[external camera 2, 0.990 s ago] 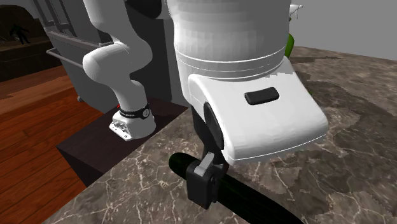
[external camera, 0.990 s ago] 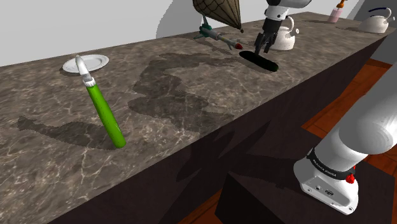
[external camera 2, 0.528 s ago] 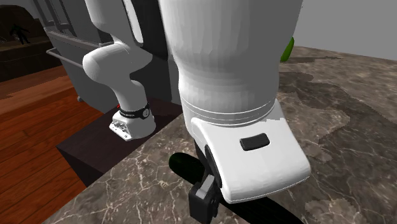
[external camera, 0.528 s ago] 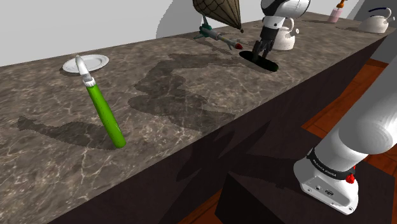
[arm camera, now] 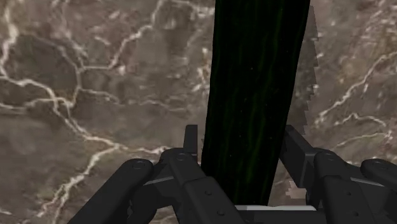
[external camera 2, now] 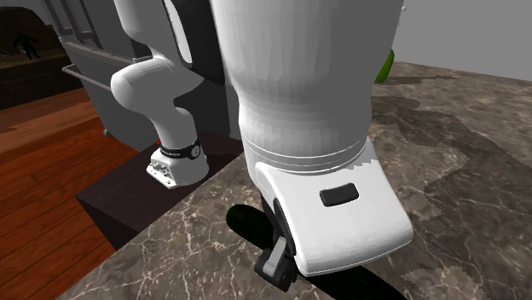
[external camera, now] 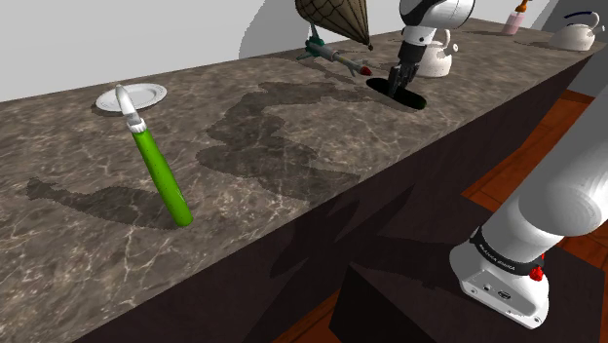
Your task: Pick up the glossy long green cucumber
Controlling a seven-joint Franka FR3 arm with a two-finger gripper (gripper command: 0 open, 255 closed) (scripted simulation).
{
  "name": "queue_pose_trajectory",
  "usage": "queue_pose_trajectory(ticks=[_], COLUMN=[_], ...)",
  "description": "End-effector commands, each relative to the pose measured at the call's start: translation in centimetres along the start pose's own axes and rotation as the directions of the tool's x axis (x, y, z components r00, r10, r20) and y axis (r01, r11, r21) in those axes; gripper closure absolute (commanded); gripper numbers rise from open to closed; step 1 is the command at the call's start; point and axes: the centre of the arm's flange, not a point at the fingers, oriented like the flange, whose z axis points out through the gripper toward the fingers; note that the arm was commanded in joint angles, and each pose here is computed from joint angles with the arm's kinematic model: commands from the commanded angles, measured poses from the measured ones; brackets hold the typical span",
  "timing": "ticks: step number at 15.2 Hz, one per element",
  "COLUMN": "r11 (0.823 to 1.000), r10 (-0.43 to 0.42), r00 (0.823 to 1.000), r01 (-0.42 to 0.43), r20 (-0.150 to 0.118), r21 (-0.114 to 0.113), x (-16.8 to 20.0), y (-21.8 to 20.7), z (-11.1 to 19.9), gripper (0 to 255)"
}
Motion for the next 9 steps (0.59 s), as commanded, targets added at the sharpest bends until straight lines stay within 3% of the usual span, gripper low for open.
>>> queue_pose_trajectory(ticks=[1,9], r11=[1.0,1.0], r10=[-0.001,-0.001], r00=[1.0,1.0], r01=[0.001,0.001], r20=[0.002,0.002], r21=[0.0,0.0], x=[0.0,0.0], y=[0.0,-0.4], z=[0.1,-3.0], gripper=[255,255])
